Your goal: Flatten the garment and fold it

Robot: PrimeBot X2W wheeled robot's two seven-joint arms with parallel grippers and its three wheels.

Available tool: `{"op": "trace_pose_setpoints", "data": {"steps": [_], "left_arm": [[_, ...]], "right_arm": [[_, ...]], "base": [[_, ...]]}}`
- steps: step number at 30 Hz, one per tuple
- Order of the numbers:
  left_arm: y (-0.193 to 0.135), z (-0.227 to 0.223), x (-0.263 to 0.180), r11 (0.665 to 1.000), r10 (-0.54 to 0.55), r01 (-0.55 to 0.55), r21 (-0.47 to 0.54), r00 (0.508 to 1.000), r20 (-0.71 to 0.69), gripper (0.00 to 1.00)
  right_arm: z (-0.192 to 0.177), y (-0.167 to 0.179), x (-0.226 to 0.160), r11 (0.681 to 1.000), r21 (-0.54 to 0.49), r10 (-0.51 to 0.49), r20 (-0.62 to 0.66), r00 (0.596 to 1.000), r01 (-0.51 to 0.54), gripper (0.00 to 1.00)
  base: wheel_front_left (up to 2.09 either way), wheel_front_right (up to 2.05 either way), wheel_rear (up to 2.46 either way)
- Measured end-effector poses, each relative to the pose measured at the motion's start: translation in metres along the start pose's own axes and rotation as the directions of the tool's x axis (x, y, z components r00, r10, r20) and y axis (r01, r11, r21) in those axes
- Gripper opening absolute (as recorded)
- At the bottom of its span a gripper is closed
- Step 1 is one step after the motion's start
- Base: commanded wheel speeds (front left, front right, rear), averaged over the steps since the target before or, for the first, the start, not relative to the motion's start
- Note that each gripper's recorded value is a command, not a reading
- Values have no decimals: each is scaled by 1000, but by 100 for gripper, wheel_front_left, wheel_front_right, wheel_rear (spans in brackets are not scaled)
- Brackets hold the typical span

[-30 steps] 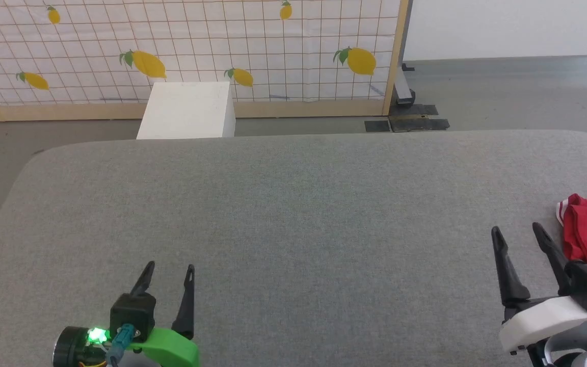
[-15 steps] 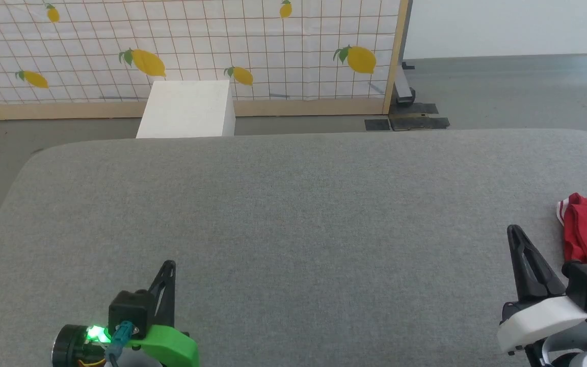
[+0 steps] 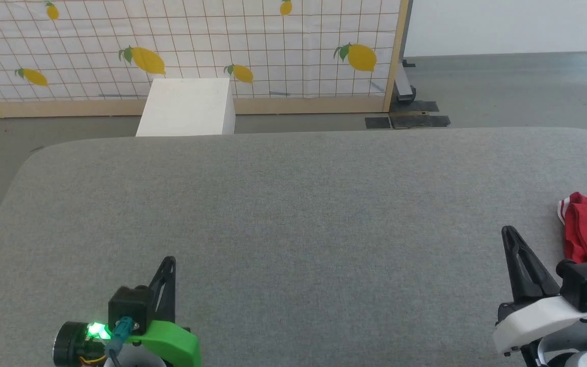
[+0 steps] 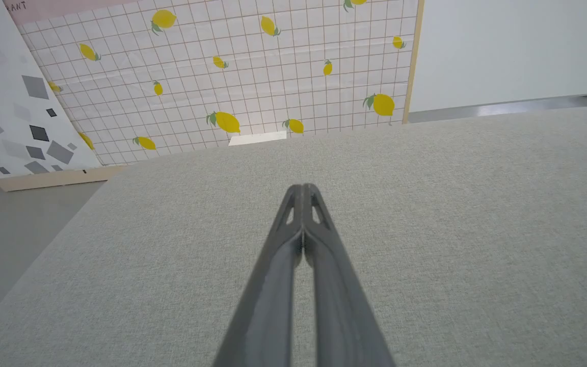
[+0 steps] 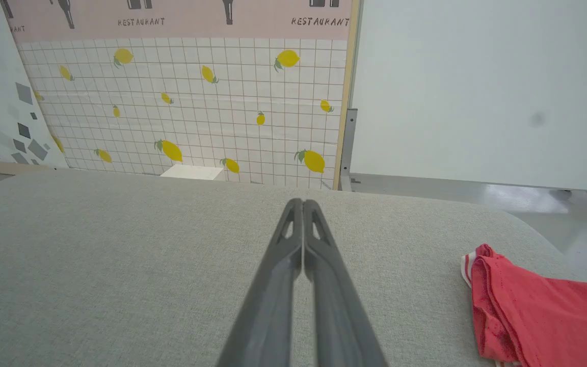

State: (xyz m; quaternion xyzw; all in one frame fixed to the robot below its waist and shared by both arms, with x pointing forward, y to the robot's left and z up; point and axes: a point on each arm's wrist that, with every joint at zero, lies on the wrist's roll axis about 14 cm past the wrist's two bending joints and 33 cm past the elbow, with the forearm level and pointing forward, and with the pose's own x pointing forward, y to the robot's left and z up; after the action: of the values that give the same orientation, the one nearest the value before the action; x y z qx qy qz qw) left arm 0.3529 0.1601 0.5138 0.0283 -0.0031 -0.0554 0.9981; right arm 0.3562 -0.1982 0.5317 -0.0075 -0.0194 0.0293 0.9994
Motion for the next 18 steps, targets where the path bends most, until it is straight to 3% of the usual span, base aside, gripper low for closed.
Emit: {"op": "trace_pose_setpoints", "data": {"steps": [18], "left_arm": [[2,5,4,1000,15,-15,-6,1000,9,0]], "right_arm": [[-3,6,2,1000,-9,13,-14,1000,-13,0]], "base": [[0,0,0]]}}
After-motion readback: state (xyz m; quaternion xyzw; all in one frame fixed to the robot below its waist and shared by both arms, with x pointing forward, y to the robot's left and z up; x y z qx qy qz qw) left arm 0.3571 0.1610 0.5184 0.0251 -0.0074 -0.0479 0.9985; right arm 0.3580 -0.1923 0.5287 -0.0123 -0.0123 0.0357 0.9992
